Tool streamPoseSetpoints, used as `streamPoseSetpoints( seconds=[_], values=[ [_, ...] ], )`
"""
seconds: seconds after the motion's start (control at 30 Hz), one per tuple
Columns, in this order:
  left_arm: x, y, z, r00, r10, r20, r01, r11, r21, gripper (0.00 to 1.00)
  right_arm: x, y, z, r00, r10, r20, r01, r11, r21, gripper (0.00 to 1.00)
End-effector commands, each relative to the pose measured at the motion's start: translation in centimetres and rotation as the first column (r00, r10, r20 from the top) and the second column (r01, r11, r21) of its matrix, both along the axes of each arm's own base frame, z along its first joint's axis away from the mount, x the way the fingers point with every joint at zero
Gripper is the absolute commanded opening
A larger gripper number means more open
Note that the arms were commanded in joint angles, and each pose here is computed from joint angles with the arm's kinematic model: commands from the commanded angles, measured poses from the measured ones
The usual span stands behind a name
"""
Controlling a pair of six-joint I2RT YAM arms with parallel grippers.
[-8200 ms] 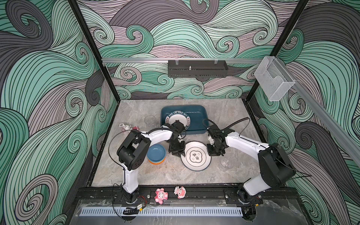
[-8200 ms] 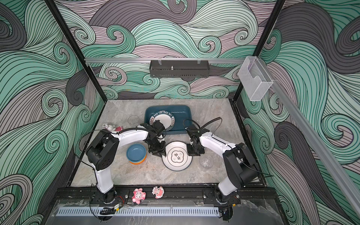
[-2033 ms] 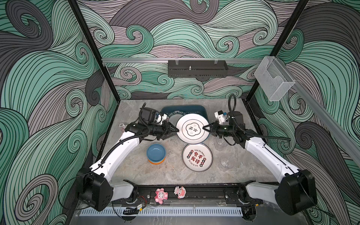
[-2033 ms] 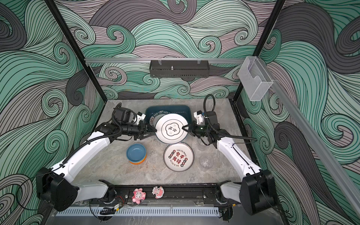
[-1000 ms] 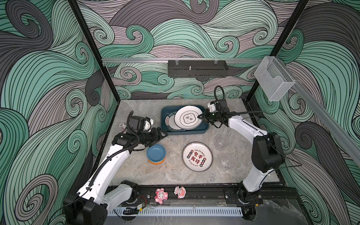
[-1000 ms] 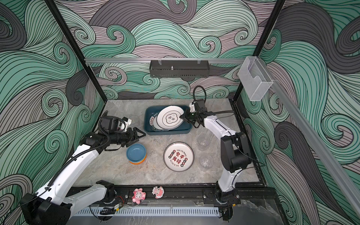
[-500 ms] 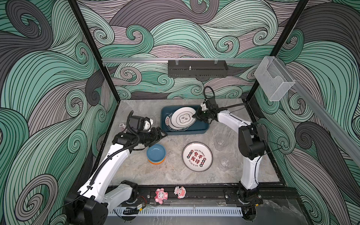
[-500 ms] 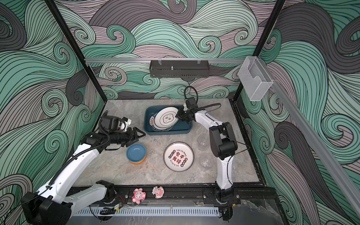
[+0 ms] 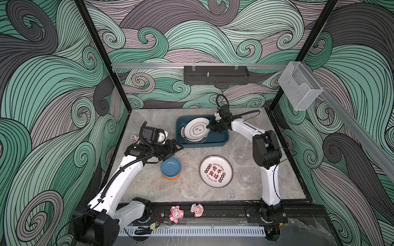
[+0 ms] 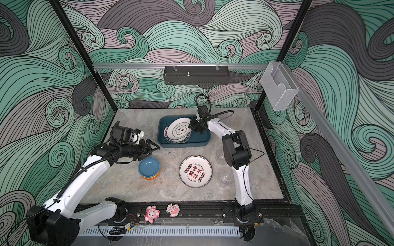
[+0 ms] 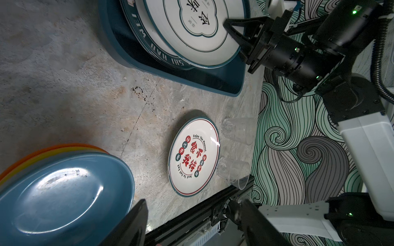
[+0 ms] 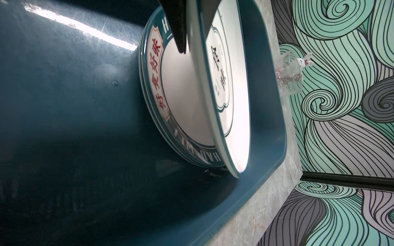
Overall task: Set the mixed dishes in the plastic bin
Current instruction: 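Lower the cloud-print plates into the bin with the right gripper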
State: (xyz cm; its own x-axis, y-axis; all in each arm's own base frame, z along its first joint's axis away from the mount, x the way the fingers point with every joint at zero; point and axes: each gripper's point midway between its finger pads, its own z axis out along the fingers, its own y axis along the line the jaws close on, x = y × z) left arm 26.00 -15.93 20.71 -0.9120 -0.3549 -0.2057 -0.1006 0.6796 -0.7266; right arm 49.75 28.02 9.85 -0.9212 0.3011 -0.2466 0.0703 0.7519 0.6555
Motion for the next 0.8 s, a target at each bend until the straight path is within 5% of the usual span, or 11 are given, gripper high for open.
streamPoseSetpoints(
  seconds=[0.0,0.77],
  values=[
    [0.1,0.1,-0.1,1.000,-0.009,-0.006,0.009,1.000,-0.005,0.72,0.7,0.8,1.0,0.999,0.021,0.037,-0.021,1.000,0.005,0.00],
    [-0.1,-0.1,-1.1,0.998,-0.021,-0.066,0.019,0.999,-0.028,0.71,0.7,1.5,-1.0,0.999,0.036,0.015,-0.036,0.999,-0.009,0.00]
  ],
)
